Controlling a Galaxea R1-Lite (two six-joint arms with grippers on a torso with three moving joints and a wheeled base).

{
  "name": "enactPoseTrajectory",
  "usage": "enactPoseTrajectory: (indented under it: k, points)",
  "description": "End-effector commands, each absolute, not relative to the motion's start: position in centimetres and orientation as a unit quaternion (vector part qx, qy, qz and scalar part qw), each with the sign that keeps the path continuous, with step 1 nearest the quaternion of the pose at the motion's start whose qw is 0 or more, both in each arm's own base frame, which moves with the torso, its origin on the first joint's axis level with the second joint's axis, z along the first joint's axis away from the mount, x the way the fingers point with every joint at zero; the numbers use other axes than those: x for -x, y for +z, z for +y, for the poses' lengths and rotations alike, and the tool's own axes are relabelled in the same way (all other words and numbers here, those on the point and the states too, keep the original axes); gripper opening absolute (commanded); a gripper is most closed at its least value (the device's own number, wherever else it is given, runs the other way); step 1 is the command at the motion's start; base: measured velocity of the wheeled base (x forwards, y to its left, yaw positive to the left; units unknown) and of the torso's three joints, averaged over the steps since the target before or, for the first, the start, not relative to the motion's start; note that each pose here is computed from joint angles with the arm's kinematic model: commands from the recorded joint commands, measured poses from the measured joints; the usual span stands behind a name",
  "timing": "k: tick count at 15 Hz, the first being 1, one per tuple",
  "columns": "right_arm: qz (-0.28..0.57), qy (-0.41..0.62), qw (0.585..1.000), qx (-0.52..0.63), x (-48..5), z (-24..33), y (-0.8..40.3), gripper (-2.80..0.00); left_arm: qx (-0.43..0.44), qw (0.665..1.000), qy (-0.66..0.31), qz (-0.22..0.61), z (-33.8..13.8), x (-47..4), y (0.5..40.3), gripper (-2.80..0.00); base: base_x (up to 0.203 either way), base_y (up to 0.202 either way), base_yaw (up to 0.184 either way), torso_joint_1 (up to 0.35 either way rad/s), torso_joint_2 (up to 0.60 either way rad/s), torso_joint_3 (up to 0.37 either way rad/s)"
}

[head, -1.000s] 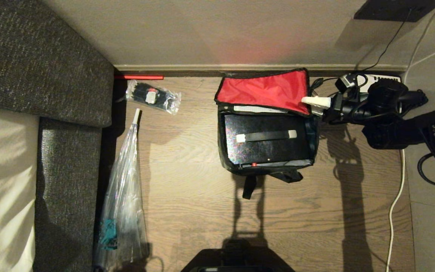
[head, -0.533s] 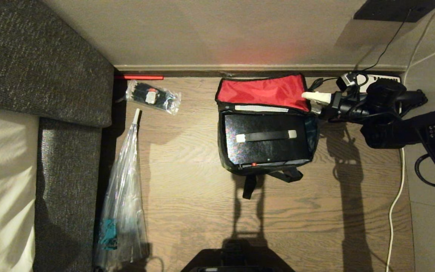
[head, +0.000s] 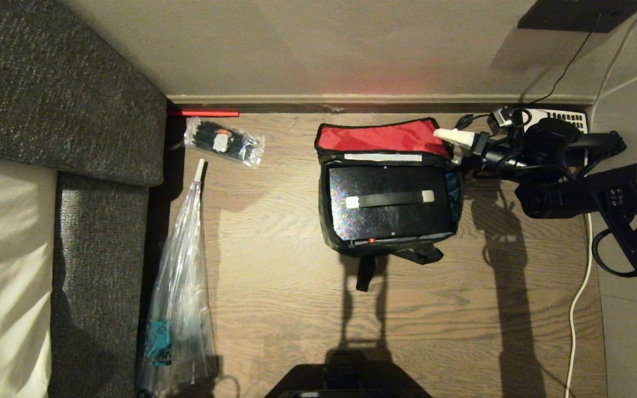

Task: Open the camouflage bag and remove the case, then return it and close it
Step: Close the top of the storage box

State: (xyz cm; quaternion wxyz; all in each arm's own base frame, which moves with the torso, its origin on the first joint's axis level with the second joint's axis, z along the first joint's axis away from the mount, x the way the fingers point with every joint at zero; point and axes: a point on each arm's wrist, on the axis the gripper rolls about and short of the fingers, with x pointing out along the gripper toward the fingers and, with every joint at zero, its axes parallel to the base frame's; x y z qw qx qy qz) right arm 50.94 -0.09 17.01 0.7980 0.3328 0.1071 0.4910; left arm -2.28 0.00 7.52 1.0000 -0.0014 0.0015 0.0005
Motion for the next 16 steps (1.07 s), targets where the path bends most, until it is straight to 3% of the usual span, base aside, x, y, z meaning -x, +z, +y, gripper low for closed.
enactPoseTrajectory:
  k: [1, 8, 16]
  points:
    - [0.107, 0.498, 0.789, -0.343, -50.8, -0.1, 17.5, 0.0, 0.002, 1.0, 0.001, 0.001, 0.0, 2.3, 7.5, -2.8, 0.0, 0.0, 0.0, 0.0, 0.0, 0.0]
    - [0.073, 0.553, 0.73, -0.395, -49.8, -0.3, 17.6, 0.0, 0.001, 1.0, 0.001, 0.001, 0.0, 2.3, 7.5, -2.8, 0.0, 0.0, 0.0, 0.0, 0.0, 0.0]
    - [0.086, 0.549, 0.732, -0.395, -49.9, -1.2, 17.2, 0.0, 0.0, 1.0, 0.001, 0.001, 0.0, 2.3, 7.5, -2.8, 0.0, 0.0, 0.0, 0.0, 0.0, 0.0]
